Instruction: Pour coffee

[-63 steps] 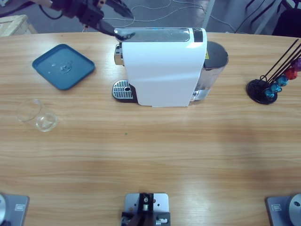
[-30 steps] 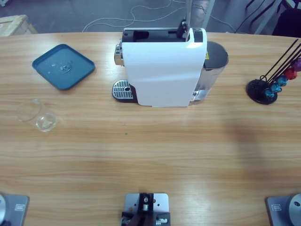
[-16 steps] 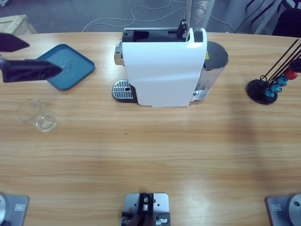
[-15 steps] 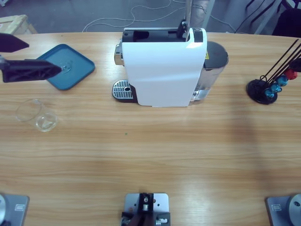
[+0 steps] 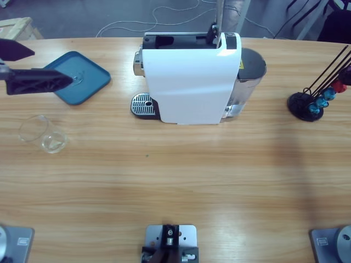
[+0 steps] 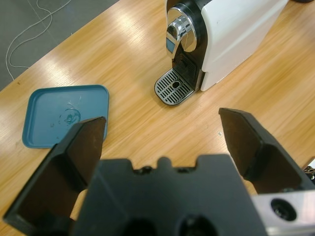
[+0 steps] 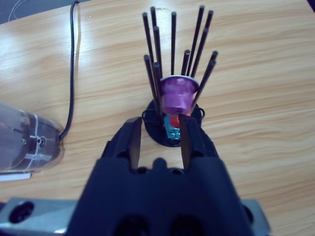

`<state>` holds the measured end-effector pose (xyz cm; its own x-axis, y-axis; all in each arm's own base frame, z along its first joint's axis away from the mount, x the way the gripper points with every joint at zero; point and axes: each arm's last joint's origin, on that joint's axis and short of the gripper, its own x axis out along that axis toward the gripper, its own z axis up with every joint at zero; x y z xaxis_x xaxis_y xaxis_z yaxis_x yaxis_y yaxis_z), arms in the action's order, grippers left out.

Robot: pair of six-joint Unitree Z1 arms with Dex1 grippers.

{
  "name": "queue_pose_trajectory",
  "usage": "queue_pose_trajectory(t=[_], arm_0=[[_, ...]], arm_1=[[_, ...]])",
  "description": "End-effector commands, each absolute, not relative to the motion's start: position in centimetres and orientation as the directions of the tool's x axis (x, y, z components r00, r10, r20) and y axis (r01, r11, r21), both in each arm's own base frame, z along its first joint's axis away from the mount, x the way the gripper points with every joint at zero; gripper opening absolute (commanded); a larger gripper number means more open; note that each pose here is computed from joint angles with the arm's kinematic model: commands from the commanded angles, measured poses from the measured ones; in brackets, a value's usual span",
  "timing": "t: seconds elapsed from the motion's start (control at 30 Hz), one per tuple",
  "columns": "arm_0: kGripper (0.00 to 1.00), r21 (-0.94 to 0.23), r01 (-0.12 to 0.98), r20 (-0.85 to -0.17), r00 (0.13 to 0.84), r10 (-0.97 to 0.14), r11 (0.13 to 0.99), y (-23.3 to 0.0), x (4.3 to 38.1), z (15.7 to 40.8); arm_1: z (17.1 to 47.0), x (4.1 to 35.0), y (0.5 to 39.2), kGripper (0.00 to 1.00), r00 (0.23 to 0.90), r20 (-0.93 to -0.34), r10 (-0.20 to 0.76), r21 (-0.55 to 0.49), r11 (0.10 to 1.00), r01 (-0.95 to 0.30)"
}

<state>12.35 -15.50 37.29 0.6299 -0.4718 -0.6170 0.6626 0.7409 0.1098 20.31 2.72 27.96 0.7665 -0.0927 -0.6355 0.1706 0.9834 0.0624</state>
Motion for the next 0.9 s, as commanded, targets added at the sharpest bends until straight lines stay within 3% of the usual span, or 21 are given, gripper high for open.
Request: queue_pose_trajectory(t=[0.03, 0.07, 0.1, 0.5, 0.53, 0.57, 0.6, 0.63, 0.9], arm_0=[[0.996, 0.124, 0.665, -0.636, 0.623, -0.455, 0.737, -16.7, 13.0, 36.7], [0.996, 0.125, 0.665, -0.637, 0.623, -0.454, 0.737, -16.9, 13.1, 36.7], [0.996, 0.125, 0.665, -0.637, 0.623, -0.454, 0.737, -16.9, 13.1, 36.7], [0.996, 0.124, 0.664, -0.646, 0.618, -0.448, 0.738, -17.0, 13.2, 36.4], [0.996, 0.124, 0.664, -0.646, 0.618, -0.447, 0.738, -17.0, 13.2, 36.4], [0.996, 0.124, 0.664, -0.647, 0.618, -0.447, 0.738, -17.0, 13.2, 36.4], [0.996, 0.124, 0.664, -0.647, 0.618, -0.447, 0.738, -17.1, 13.2, 36.4], [0.996, 0.125, 0.664, -0.648, 0.617, -0.446, 0.737, -17.1, 13.2, 36.3], [0.996, 0.128, 0.669, -0.661, 0.608, -0.440, 0.732, -17.4, 13.3, 35.9]], arm_1=[[26.3, 21.4, 2.2, 0.140, 0.741, -0.666, -0.091, 0.078, 0.979, 0.190], [26.2, 21.5, 2.3, 0.062, 0.743, -0.663, -0.089, 0.080, 0.979, 0.189], [26.2, 21.5, 2.3, 0.045, 0.746, -0.660, -0.089, 0.081, 0.979, 0.188], [26.2, 21.1, 2.0, 0.059, 0.745, -0.659, -0.100, 0.091, 0.973, 0.212], [26.3, 21.0, 2.0, 0.283, 0.746, -0.658, -0.104, 0.099, 0.970, 0.223], [26.4, 20.9, 1.9, 0.663, 0.745, -0.657, -0.116, 0.099, 0.966, 0.238], [26.5, 20.7, 1.8, 0.867, 0.743, -0.656, -0.133, 0.092, 0.963, 0.253], [26.6, 20.5, 1.8, 0.962, 0.740, -0.657, -0.142, 0.089, 0.961, 0.263], [27.1, 19.4, 1.9, 1.000, 0.732, -0.658, -0.177, 0.068, 0.954, 0.292]])
